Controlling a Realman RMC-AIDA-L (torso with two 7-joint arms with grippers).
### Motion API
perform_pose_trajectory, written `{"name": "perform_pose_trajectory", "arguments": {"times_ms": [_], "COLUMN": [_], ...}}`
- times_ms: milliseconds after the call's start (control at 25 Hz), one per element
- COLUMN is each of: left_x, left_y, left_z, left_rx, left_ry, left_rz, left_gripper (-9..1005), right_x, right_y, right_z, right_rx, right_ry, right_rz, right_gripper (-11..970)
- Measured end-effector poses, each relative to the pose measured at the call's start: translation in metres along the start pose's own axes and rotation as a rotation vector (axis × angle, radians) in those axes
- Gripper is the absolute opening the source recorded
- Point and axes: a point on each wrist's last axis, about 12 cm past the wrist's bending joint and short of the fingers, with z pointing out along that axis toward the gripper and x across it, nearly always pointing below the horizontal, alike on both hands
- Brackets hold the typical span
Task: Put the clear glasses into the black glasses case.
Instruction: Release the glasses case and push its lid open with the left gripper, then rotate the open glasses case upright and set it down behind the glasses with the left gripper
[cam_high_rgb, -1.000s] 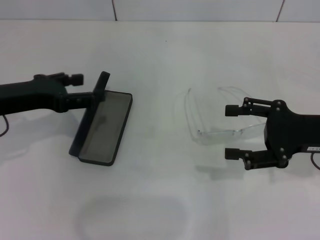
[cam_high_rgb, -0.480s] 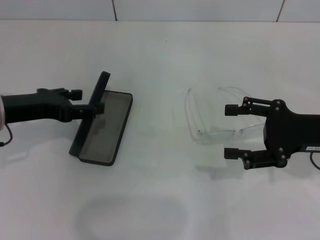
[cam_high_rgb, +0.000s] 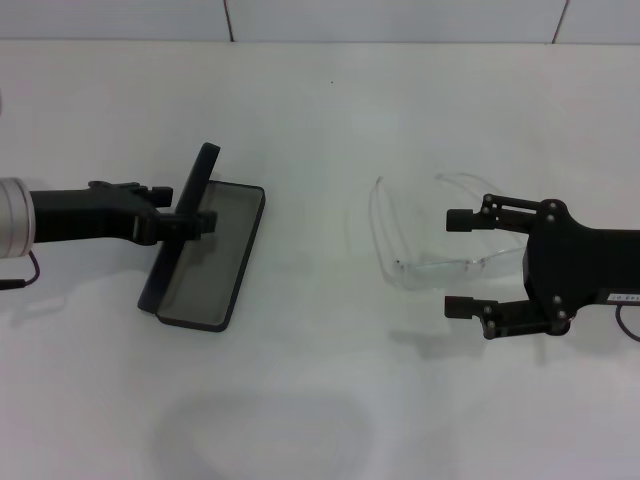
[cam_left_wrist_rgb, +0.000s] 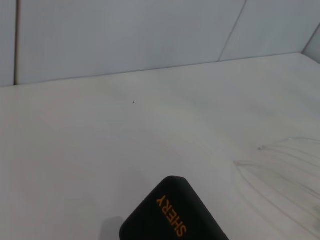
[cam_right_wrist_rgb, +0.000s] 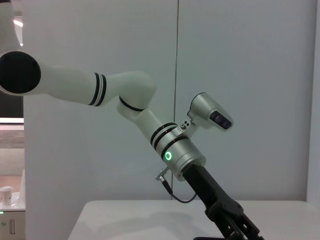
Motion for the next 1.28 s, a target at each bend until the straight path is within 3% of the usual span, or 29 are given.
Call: {"name": "perform_pose_trajectory", "arguments": {"times_ms": [320,520,720,960,1040,1280], "left_x": [0.000,0.001,-0.001,-0.014,-0.022,-0.046], "left_y": [0.002,0.003,0.004,0.006,0.006,-0.005], "left_z": [-0.001,-0.002,-0.003,-0.002,0.000,0.022], "left_rx": [-0.012,-0.019,-0.023,-0.038,-0.047,-0.003], "left_ry": [0.011,0.013,0.000,-0.030,-0.049,-0.063], "left_rz": [0.005,0.012,0.041,0.161,0.233,0.432], "left_gripper": [763,541,474,394,304,209], "right_x": [0.001,0.002,0.004,0.010,0.012,0.016], "right_y": [0.001,0.002,0.007,0.021,0.026,0.033], "right_z": [0.000,0.000,0.000,-0.001,0.000,0.002], "right_rx": [0.004,0.003,-0.018,-0.071,-0.082,-0.090], "right_ry": [-0.002,-0.003,0.007,0.006,-0.004,0.001], "right_rz": [-0.005,-0.020,-0.017,-0.055,-0.069,-0.064], "right_gripper": [830,830,830,830,830,830]}}
